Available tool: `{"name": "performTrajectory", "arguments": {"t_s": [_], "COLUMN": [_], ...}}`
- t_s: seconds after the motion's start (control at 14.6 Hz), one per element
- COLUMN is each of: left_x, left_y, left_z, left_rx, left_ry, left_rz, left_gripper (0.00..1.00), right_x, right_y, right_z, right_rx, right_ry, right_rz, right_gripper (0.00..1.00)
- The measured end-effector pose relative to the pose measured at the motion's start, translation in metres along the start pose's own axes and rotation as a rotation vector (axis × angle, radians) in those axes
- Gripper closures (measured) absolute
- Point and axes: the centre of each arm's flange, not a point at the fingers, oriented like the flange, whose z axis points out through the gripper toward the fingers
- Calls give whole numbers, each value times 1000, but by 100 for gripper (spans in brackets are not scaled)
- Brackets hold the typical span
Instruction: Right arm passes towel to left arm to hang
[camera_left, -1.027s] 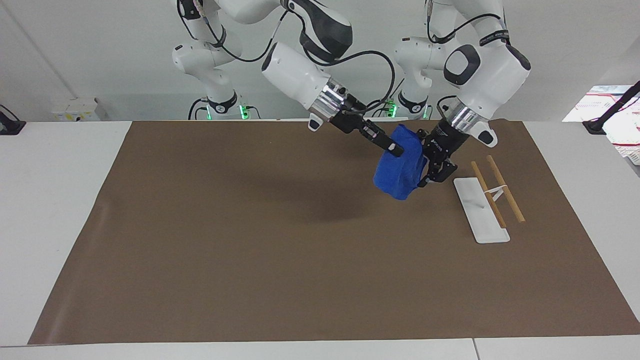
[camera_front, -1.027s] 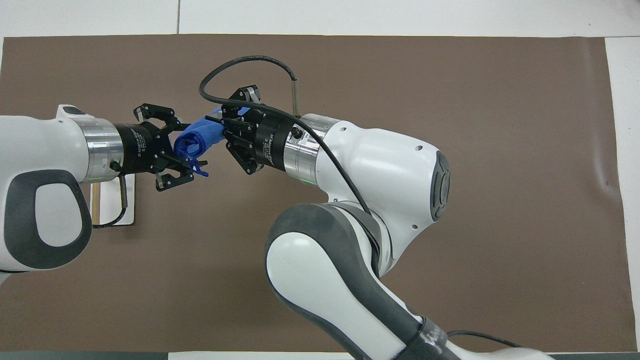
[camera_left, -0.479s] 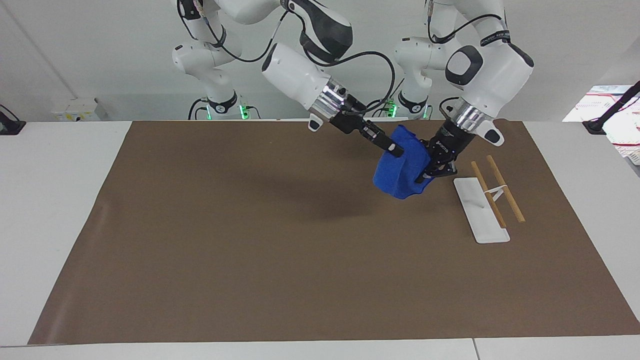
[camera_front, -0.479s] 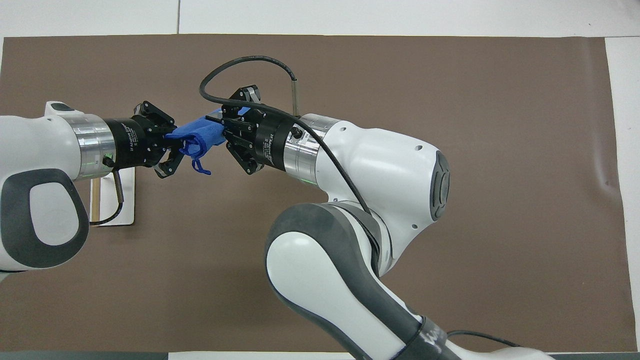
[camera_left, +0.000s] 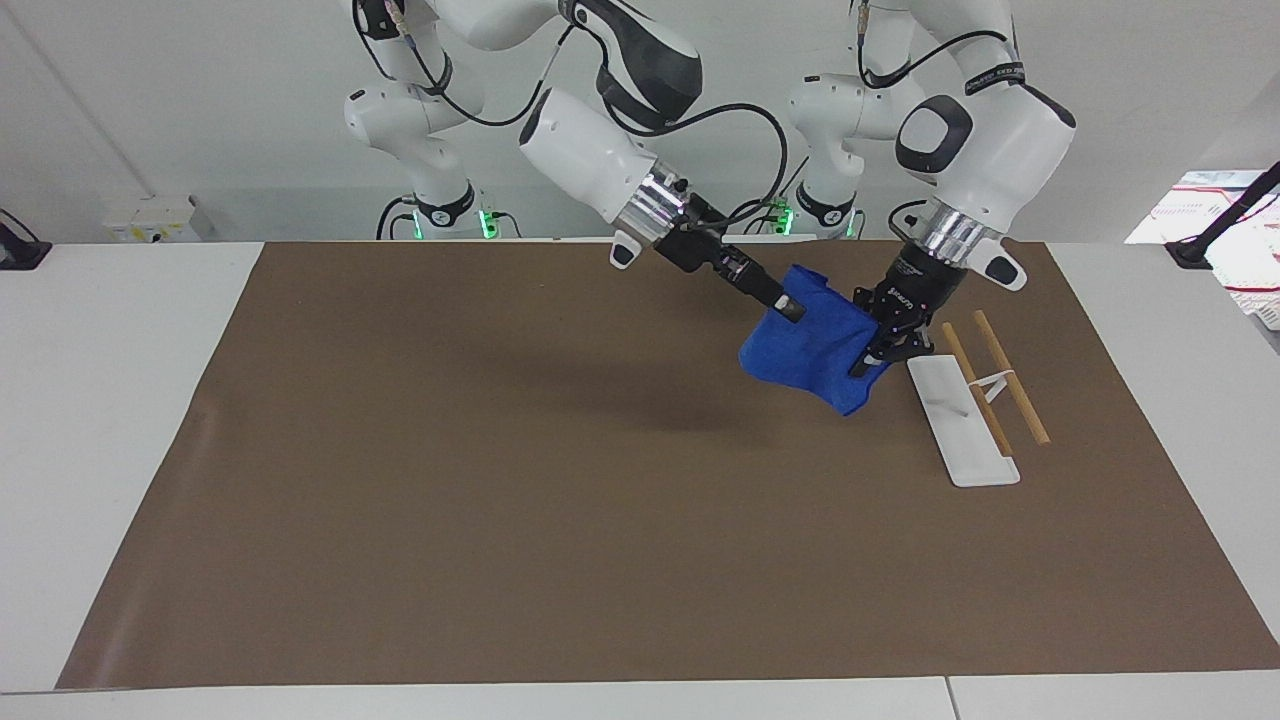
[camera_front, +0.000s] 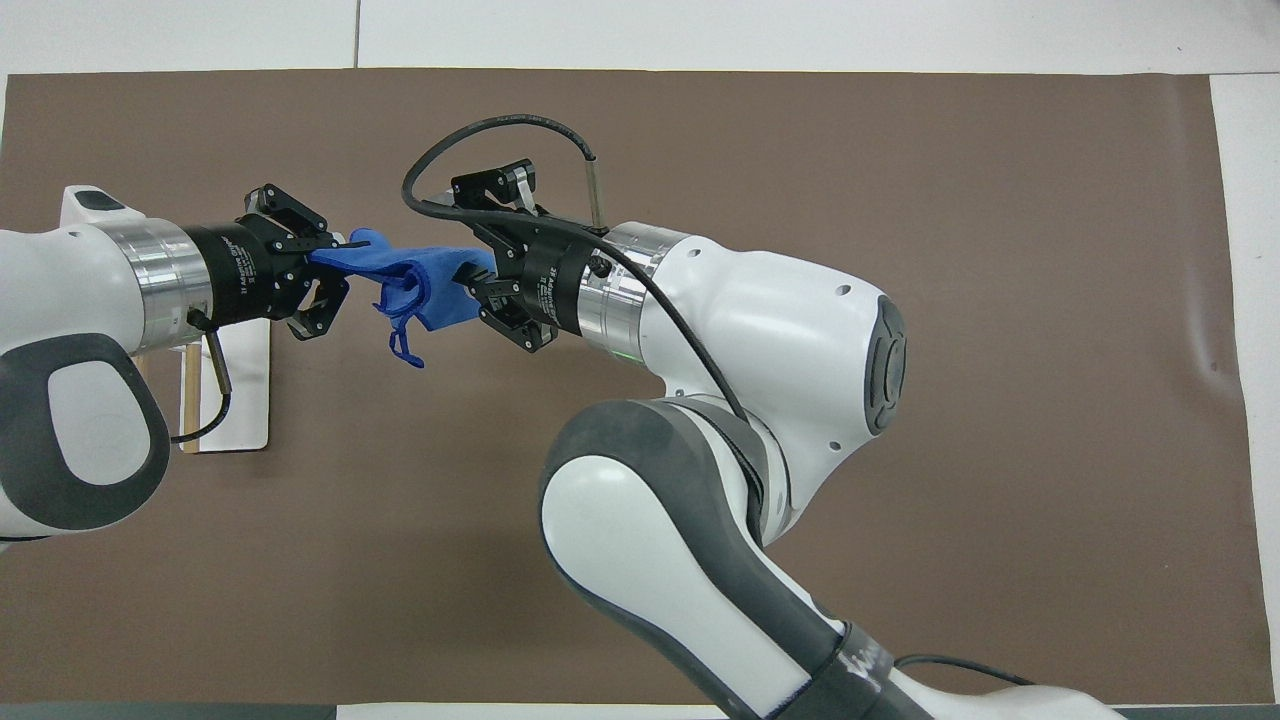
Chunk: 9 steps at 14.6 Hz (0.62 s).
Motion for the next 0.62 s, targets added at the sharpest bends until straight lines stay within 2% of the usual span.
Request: {"name": "performTrajectory", "arguments": {"t_s": [0.21,0.27,0.48,0.62], "left_x": [12,17,23,22], "left_y": [6,8,12,12], "left_z": [-5,-6,-11,-10], "left_rx": [-13,-17,-12,19], "left_ry": [10,14,64,137], "left_rz": [171,236,542,708], "left_gripper": [97,97,97,97], "right_x": [38,56,111,146], "right_y": [5,7,19,34], "right_z": [-4,-9,-28,-45], "right_rx": [-49,-69,-155,-226], "right_ry": [98,134,231,275], "right_rz": [-180,-242,-453,-593], "right_gripper": [7,0,0,0]}}
